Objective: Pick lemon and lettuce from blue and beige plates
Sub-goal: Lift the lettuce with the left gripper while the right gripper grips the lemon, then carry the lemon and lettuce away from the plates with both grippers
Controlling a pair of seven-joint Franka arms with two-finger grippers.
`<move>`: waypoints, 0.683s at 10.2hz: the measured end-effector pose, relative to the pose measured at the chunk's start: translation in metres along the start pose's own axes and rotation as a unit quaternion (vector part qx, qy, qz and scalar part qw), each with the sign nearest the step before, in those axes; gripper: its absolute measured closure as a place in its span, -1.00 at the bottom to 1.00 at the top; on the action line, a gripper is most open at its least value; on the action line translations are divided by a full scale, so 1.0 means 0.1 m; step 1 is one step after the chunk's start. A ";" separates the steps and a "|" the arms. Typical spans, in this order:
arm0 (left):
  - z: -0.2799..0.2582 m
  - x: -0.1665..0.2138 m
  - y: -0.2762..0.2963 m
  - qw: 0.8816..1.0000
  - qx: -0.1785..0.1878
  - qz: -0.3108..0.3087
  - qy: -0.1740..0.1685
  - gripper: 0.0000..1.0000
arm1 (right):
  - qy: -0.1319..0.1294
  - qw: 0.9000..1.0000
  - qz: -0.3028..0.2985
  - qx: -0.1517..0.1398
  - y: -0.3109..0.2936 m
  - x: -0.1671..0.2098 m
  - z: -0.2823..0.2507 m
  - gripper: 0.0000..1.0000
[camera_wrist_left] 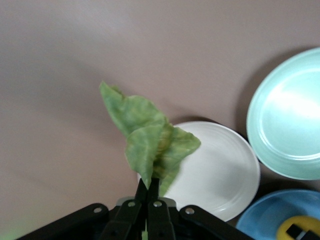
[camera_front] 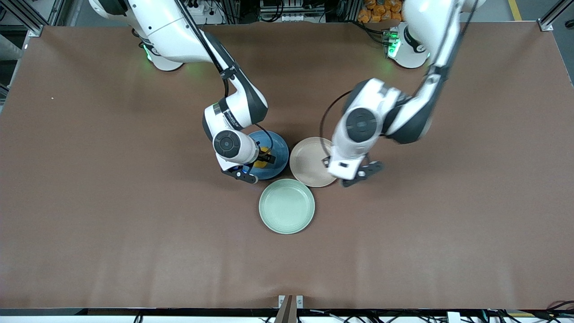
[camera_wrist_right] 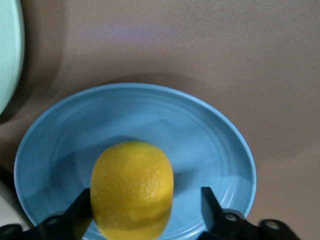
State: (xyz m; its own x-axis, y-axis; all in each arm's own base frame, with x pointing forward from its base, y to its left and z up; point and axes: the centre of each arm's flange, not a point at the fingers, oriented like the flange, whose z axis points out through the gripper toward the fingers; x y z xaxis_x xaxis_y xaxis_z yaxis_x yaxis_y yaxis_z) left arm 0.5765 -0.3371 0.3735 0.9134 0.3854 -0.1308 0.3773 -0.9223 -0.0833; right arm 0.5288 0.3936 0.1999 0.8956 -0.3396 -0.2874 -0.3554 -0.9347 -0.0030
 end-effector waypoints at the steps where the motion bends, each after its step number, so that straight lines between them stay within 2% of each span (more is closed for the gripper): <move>1: -0.17 0.22 -0.32 1.000 0.006 0.023 -0.010 0.96 | 0.005 1.000 0.000 0.004 -0.01 0.01 -0.01 -0.51; 2: -0.26 0.47 -0.64 0.999 0.008 0.042 -0.019 0.96 | 0.009 1.000 0.000 0.008 -0.02 0.02 -0.02 -0.22; 4: -0.23 0.91 -1.19 0.997 0.006 0.067 -0.036 0.96 | 0.011 1.000 0.002 0.010 -0.01 0.04 -0.03 -0.22; 7: 0.16 1.30 -1.68 0.994 0.011 0.080 -0.067 0.96 | 0.011 1.000 0.016 0.011 0.08 0.20 -0.31 -0.22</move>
State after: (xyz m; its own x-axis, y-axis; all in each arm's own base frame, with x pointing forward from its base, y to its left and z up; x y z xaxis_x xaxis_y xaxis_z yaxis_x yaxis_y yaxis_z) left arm 0.6289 -0.1316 0.3544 0.9320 0.2356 -0.2755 0.2242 -0.9718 -0.0726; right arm 0.5520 0.3759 0.2233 0.8897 -0.3710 -0.2662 -0.3890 -0.9211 -0.0162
